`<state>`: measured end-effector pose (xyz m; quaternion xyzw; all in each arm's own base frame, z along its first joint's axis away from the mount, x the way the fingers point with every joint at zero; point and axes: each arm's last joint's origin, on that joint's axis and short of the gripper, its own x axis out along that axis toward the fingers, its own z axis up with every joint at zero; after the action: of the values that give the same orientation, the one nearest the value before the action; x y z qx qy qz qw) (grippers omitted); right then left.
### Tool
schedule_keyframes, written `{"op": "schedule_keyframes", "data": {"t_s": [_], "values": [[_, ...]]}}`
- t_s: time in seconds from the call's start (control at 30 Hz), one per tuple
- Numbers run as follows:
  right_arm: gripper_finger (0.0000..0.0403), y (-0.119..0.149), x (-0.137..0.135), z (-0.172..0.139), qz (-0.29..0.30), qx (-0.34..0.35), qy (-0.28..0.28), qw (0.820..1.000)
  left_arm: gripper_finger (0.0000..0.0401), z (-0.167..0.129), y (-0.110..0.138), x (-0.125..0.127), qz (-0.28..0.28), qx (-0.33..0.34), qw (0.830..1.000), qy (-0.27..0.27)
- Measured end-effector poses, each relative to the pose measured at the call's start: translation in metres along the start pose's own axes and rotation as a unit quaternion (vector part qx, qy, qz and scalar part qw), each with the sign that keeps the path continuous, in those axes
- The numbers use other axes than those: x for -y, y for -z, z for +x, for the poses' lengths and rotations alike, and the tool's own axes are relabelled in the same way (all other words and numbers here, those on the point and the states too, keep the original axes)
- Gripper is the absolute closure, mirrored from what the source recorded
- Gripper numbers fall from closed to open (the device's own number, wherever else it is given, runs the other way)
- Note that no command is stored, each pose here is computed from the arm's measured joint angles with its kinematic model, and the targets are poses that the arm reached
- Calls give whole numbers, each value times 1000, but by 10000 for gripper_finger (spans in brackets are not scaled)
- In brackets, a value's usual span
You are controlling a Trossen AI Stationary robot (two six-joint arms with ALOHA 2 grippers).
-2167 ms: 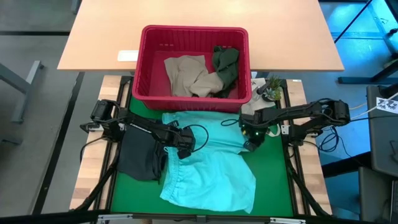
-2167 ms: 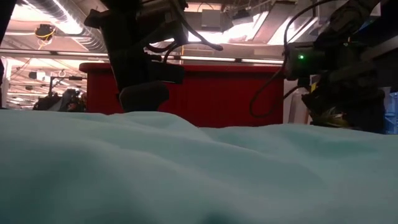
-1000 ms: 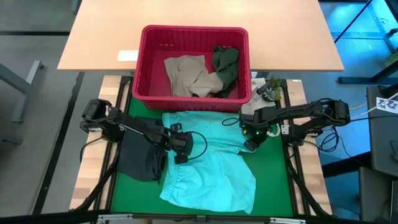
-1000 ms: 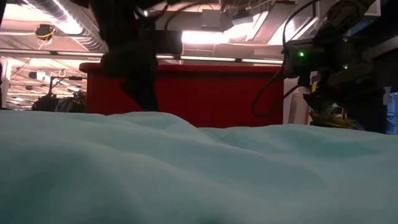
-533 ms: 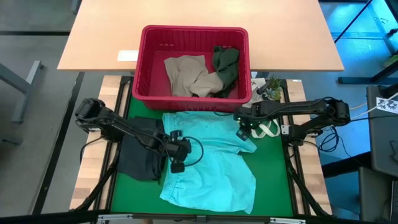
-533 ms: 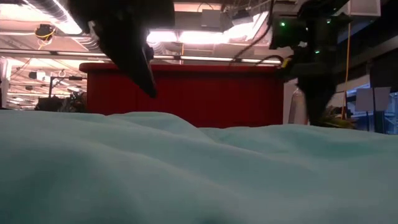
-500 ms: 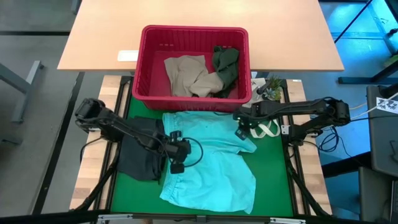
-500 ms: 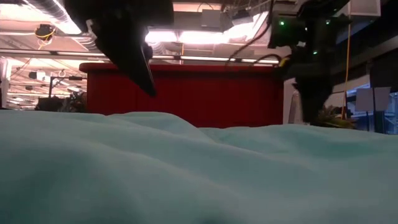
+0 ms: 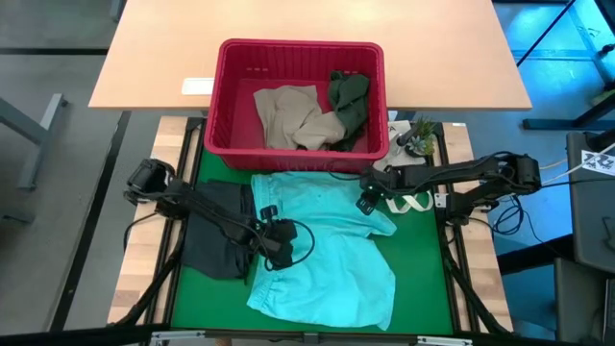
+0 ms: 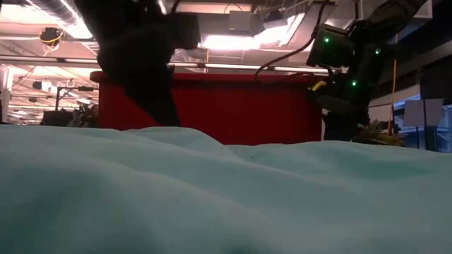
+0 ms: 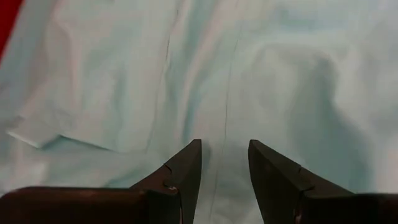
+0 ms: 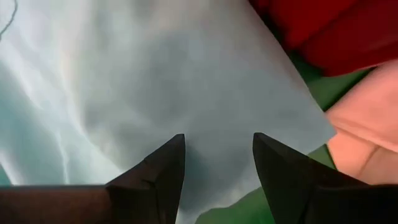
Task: Fold Laundry from Bin
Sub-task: Fold the blue shorts from the red laundry bin
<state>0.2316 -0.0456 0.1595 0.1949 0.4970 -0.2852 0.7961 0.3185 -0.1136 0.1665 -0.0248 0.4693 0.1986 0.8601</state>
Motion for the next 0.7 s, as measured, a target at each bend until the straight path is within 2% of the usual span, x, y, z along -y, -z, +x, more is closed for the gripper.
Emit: {"op": "schedule_keyframes", "data": {"t_s": [0.17, 0.37, 0.53, 0.7], "values": [[215, 5, 4, 4, -1, 8, 27, 1000, 274, 18, 10, 5, 8, -48, 999, 15], [215, 17, 12, 12, -7, 21, 86, 996, 274, 18, 13, 8, 11, -81, 995, 49], [215, 27, 16, 17, -10, 13, 93, 996, 274, 16, 20, 7, 23, -123, 991, 56], [215, 32, 19, 20, -10, 13, 97, 995, 274, 12, 25, 11, 27, -131, 989, 58]]}}
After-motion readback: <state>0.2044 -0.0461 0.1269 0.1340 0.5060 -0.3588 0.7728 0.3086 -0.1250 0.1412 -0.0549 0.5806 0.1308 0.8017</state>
